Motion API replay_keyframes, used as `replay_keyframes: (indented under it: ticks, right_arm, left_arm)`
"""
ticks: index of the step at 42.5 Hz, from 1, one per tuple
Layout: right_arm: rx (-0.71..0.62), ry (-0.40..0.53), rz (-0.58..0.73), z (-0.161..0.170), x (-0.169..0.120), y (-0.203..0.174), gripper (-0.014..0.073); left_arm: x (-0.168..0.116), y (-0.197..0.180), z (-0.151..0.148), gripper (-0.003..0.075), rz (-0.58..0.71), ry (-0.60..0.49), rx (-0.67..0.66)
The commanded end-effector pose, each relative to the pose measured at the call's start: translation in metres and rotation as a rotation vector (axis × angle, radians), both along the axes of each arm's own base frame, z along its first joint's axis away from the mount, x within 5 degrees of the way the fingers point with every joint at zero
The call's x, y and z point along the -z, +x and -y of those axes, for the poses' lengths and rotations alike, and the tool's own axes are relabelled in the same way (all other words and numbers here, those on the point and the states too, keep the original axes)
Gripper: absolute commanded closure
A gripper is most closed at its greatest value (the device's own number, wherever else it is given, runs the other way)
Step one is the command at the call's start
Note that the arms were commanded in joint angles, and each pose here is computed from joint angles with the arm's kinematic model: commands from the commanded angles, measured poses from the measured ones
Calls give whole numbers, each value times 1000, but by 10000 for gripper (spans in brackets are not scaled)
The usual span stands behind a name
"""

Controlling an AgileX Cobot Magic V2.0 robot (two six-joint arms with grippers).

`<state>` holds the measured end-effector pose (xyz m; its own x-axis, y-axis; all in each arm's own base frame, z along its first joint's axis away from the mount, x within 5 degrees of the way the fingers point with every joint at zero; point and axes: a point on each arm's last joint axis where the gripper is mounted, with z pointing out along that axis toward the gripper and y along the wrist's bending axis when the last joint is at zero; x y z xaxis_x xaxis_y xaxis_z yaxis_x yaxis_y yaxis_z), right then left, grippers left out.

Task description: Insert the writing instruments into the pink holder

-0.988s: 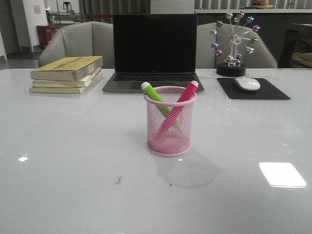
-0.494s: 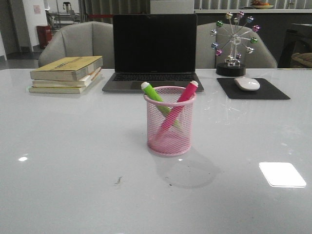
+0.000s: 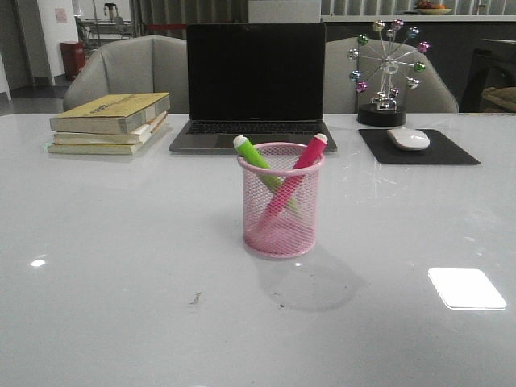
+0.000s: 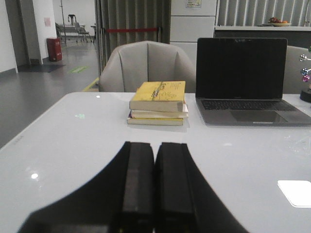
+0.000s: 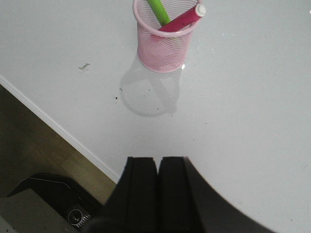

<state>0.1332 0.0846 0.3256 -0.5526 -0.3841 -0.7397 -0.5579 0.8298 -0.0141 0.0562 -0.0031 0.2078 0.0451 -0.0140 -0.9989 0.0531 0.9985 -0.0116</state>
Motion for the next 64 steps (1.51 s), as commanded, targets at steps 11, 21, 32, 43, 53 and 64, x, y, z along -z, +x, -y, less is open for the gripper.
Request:
replay_keyframes:
  ticks: [11, 21, 32, 43, 53, 64]
  right_arm:
    - [3, 41, 77, -1, -13, 3, 539]
    - [3, 41, 77, -1, -13, 3, 539]
    - [3, 41, 77, -1, -13, 3, 539]
    - [49, 46, 162, 11, -13, 1, 539]
    - [318, 163, 520, 61, 7, -32, 539]
    - [527, 186, 786, 84, 67, -72, 539]
  left_arm:
    - [-11, -3, -1, 629, 138, 1, -15]
    - [-11, -3, -1, 629, 138, 1, -15]
    - [-11, -3, -1, 629, 138, 1, -15]
    - [-11, -3, -1, 629, 138, 1, -15]
    - [-11, -3, -1, 629, 138, 1, -17]
    - [-11, -3, -1, 629, 138, 1, -17]
